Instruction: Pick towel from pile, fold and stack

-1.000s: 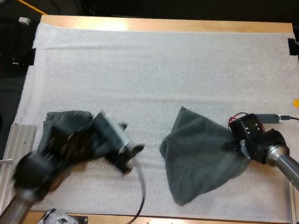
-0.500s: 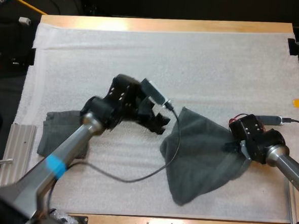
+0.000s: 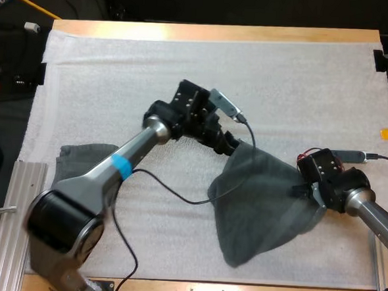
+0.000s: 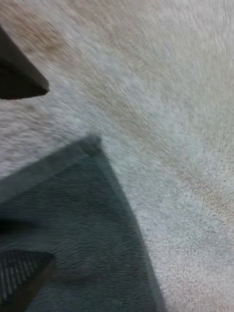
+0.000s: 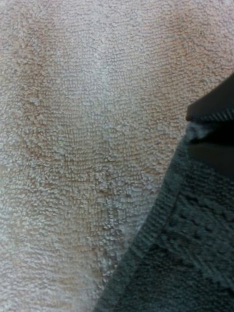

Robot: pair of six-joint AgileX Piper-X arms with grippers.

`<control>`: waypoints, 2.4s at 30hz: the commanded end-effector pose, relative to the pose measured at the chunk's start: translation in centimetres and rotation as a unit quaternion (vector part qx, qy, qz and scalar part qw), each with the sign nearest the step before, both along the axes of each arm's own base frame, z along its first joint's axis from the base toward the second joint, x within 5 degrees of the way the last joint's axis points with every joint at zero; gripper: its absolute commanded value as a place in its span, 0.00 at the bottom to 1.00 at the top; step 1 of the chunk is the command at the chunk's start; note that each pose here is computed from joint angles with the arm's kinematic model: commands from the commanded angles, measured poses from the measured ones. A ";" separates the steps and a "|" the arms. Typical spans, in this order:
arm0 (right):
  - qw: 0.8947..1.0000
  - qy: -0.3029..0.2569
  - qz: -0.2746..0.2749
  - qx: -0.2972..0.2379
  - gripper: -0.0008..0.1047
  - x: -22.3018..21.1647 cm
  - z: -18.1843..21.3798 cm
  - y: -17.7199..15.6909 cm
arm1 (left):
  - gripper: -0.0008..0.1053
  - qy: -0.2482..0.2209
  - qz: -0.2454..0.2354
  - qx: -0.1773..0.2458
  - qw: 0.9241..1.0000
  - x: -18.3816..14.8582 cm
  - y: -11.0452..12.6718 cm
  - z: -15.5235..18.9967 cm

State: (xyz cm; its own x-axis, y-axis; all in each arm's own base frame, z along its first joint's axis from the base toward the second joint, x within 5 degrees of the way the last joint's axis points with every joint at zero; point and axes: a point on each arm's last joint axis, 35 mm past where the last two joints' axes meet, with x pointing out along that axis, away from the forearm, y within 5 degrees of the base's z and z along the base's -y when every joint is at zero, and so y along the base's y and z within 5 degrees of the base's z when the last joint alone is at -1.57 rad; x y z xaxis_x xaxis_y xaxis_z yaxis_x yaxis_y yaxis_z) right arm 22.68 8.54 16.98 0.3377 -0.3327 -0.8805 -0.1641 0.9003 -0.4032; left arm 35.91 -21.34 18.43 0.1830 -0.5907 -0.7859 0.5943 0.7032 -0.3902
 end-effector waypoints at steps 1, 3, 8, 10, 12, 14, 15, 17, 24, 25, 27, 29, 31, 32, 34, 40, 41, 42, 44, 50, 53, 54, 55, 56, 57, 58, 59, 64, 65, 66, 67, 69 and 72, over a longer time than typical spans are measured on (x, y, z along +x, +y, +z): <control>1.000 -0.002 -0.004 0.000 0.01 -0.1 0.2 -0.1 | 0.59 -0.009 -0.007 -0.002 1.000 0.2 -0.9 0.2; 1.000 -0.002 -0.004 0.000 0.01 -0.1 0.2 -0.1 | 0.59 -0.015 -0.010 0.009 1.000 0.6 -1.8 -0.4; 1.000 -0.002 -0.004 0.000 0.01 -0.1 0.2 -0.1 | 0.59 -0.032 -0.004 0.071 0.997 1.0 -3.8 -1.7; 1.000 -0.003 -0.007 0.001 0.01 -0.1 0.2 -0.1 | 0.59 -0.039 -0.010 0.089 0.995 1.0 -4.2 -2.1; 1.000 -0.003 -0.009 0.002 0.01 -0.1 0.2 -0.1 | 0.59 -0.047 -0.016 0.114 0.992 0.8 -4.5 -2.7; 1.000 -0.004 -0.011 0.003 0.01 -0.1 0.2 -0.1 | 0.59 -0.055 -0.024 0.149 0.987 0.4 -4.8 -3.4; 1.000 -0.005 -0.011 0.003 0.01 0.0 0.2 -0.1 | 0.59 -0.056 -0.029 0.156 0.986 0.2 -5.0 -3.6; 1.000 -0.006 -0.011 0.003 0.01 0.0 0.2 -0.1 | 0.59 -0.052 -0.037 0.165 0.984 0.0 -5.3 -4.1; 1.000 -0.002 -0.009 0.012 0.01 0.0 0.2 0.0 | 0.57 -0.060 -0.063 0.187 0.978 -1.1 -7.0 -4.8; 1.000 -0.002 -0.009 0.012 0.01 0.0 0.2 0.0 | 0.55 -0.060 -0.065 0.187 0.978 -1.2 -7.1 -4.8; 1.000 -0.002 -0.009 0.012 0.01 0.0 0.2 0.0 | 0.47 -0.062 -0.070 0.188 0.978 -1.5 -7.5 -4.8; 1.000 -0.001 -0.009 0.013 0.01 -0.1 0.2 0.0 | 0.42 -0.064 -0.071 0.196 0.976 -1.7 -7.6 -4.8; 1.000 0.002 -0.009 0.012 0.01 -0.1 0.2 -0.1 | 0.34 -0.073 -0.065 0.213 0.972 -1.8 -7.6 -4.9; 1.000 0.003 -0.008 0.015 0.01 -0.1 0.2 0.0 | 0.29 -0.075 -0.062 0.219 0.971 -1.7 -7.6 -4.9; 1.000 0.006 -0.010 0.024 0.01 -0.1 0.2 0.0 | 0.15 -0.076 -0.063 0.230 0.968 -1.8 -7.4 -4.9; 0.997 0.025 -0.017 0.076 0.01 -0.3 0.0 0.3 | 0.01 -0.076 -0.062 0.259 0.961 -1.8 -7.2 -4.4; 0.996 0.029 -0.016 0.083 0.01 -0.4 0.1 0.4 | 0.01 -0.078 -0.060 0.264 0.960 -1.7 -7.2 -3.8; 0.996 0.029 -0.016 0.085 0.01 -0.4 0.2 0.3 | 0.01 -0.083 -0.057 0.264 0.959 -1.7 -7.3 -3.1; 0.996 0.018 -0.016 0.085 0.01 -0.6 0.7 0.2 | 0.01 -0.101 -0.050 0.251 0.961 -1.5 -7.3 -1.0; 0.993 -0.065 -0.015 0.095 0.01 -1.2 4.9 -0.2 | 0.01 -0.154 -0.031 0.210 0.965 -2.6 -6.2 6.6; 0.987 -0.111 -0.006 0.115 0.01 -1.6 8.1 -0.4 | 0.01 -0.178 -0.022 0.192 0.965 -3.8 -5.2 10.3; 0.985 -0.124 -0.001 0.121 0.01 -1.8 9.1 -0.5 | 0.01 -0.186 -0.019 0.189 0.964 -4.2 -4.8 11.3; 0.983 -0.136 0.004 0.124 0.01 -1.9 10.1 -0.5 | 0.01 -0.191 -0.015 0.188 0.963 -4.6 -4.5 12.2; 0.980 -0.151 0.013 0.129 0.01 -2.2 11.6 -0.7 | 0.01 -0.198 -0.010 0.187 0.962 -5.3 -3.9 13.6; 0.978 -0.161 0.022 0.132 0.01 -2.5 12.7 -0.8 | 0.01 -0.203 -0.008 0.186 0.961 -5.9 -3.3 14.6; 0.976 -0.170 0.028 0.134 0.01 -2.8 13.6 -0.9 | 0.01 -0.207 -0.004 0.187 0.960 -6.4 -2.8 15.5; 0.973 -0.180 0.037 0.138 0.01 -3.2 15.1 -1.0 | 0.01 -0.215 0.002 0.189 0.958 -7.1 -2.2 16.7; 0.961 -0.205 0.073 0.170 0.01 -5.0 19.9 -1.6 | 0.01 -0.246 0.030 0.174 0.953 -10.2 0.5 21.2; 0.958 -0.211 0.078 0.179 0.01 -5.5 20.9 -1.8 | 0.01 -0.253 0.037 0.164 0.953 -11.1 1.3 22.3; 0.955 -0.217 0.081 0.185 0.01 -5.9 21.7 -1.9 | 0.01 -0.258 0.041 0.157 0.952 -11.8 1.8 23.2; 0.953 -0.220 0.085 0.190 0.01 -6.2 22.2 -2.0 | 0.01 -0.260 0.046 0.151 0.953 -12.5 2.3 23.8; 0.946 -0.224 0.100 0.211 0.01 -7.0 23.6 -2.2 | 0.01 -0.258 0.059 0.137 0.955 -14.0 3.5 25.1; 0.936 -0.216 0.129 0.246 0.01 -8.1 25.1 -2.3 | 0.01 -0.259 0.053 0.127 0.956 -16.2 4.7 26.4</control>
State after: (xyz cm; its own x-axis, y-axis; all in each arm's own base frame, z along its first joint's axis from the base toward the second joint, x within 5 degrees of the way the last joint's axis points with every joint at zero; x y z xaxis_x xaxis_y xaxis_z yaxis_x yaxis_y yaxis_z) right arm 15.00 6.42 41.84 0.7156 0.2196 -0.6631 -0.3102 0.9505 -0.0200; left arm 19.93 -16.91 44.68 0.6288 -0.3687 -0.6846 0.6014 0.7887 0.1276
